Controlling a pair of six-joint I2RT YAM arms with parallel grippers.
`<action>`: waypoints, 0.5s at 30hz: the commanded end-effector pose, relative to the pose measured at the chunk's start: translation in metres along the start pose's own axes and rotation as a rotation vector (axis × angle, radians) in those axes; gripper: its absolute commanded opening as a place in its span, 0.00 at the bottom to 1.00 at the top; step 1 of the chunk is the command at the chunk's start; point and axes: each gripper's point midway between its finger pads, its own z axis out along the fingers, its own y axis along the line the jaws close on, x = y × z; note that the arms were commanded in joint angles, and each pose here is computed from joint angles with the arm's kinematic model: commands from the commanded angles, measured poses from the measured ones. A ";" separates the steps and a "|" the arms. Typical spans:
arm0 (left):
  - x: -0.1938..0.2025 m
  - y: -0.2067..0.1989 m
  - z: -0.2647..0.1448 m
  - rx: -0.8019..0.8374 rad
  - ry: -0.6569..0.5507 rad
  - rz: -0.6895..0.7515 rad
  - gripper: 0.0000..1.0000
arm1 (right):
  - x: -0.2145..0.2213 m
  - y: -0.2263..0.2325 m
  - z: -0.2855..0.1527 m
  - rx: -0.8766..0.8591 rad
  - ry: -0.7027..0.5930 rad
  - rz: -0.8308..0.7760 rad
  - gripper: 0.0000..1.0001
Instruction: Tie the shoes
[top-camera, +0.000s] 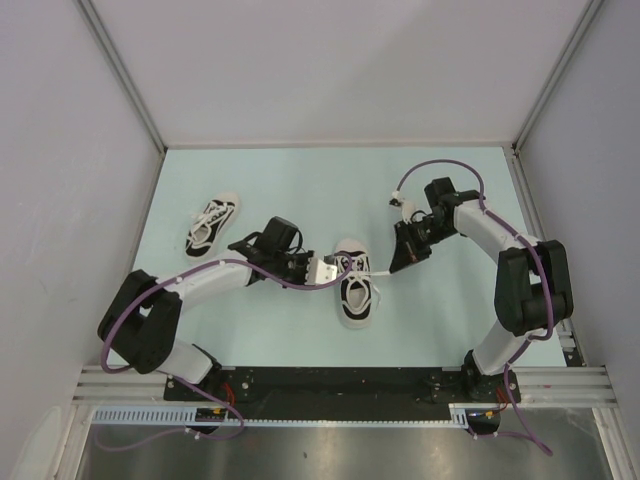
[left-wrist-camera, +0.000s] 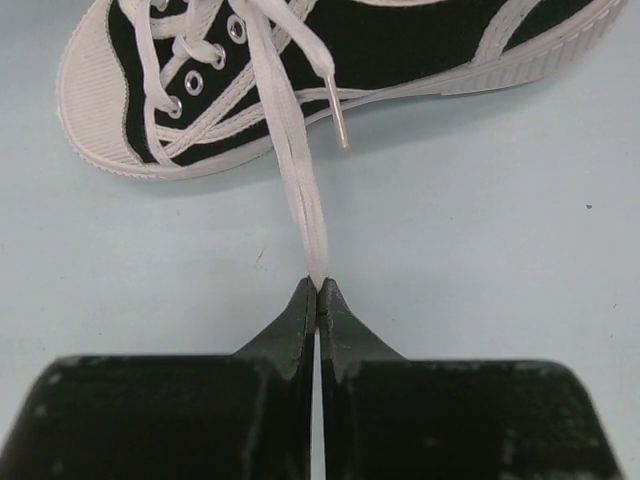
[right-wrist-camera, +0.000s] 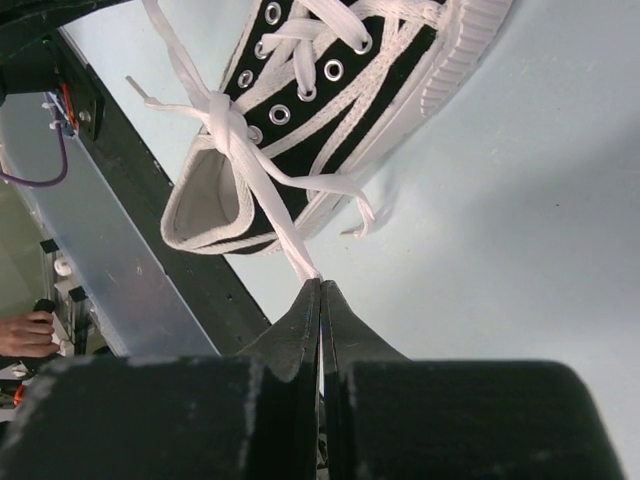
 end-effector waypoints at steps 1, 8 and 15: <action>0.007 0.007 -0.005 -0.023 0.021 0.008 0.00 | 0.002 -0.008 -0.013 0.052 -0.009 -0.021 0.00; 0.011 0.013 -0.005 -0.030 0.033 0.008 0.00 | 0.002 -0.013 -0.012 0.055 -0.012 -0.015 0.00; 0.018 0.016 -0.004 -0.034 0.049 0.008 0.00 | 0.002 -0.020 -0.013 0.078 -0.011 -0.010 0.00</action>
